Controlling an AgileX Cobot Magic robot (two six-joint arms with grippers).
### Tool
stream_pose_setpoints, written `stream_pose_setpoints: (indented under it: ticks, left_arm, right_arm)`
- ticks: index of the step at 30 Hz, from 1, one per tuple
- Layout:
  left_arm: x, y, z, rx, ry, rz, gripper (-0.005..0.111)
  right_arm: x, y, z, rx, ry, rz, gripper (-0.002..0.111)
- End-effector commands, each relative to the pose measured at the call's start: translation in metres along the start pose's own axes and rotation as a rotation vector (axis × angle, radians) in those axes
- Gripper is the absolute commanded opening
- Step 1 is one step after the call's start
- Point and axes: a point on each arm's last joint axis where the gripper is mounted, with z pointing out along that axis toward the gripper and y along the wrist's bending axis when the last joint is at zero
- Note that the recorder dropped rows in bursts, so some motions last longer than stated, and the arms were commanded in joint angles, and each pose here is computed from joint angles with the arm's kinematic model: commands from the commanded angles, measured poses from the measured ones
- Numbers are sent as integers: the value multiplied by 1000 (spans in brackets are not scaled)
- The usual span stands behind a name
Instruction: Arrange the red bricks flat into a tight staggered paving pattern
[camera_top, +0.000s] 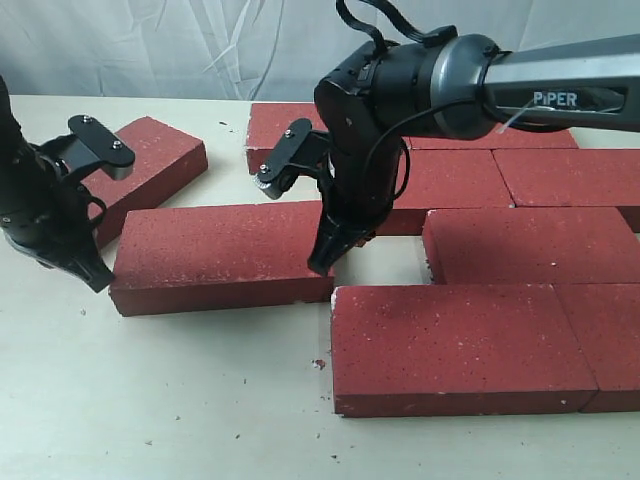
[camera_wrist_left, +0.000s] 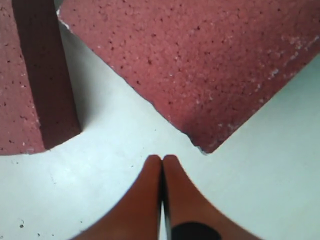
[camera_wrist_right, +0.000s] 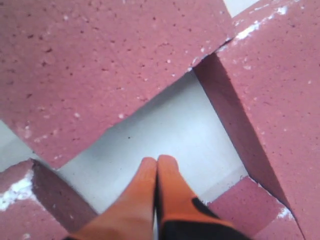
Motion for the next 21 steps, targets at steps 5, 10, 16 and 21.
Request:
stream_pose_setpoints:
  ticks: [5,10,16,21]
  left_arm:
    - [-8,5,-4,-48,-92,-9,0]
    - [1,17,-4,-46,-72,-70,0]
    - [7,28,-4,-9,-102,-183,0]
    - [4,27,-4,5,-135,-194,0]
  right_arm:
    - [5,-19,11,26,-10,14,-1]
    - [23,-45,19,-88,-28,135,-1]
    - [17,-38,18,-257,-129,126,-1]
    - [17,-39,29,-236,-123,117,-1]
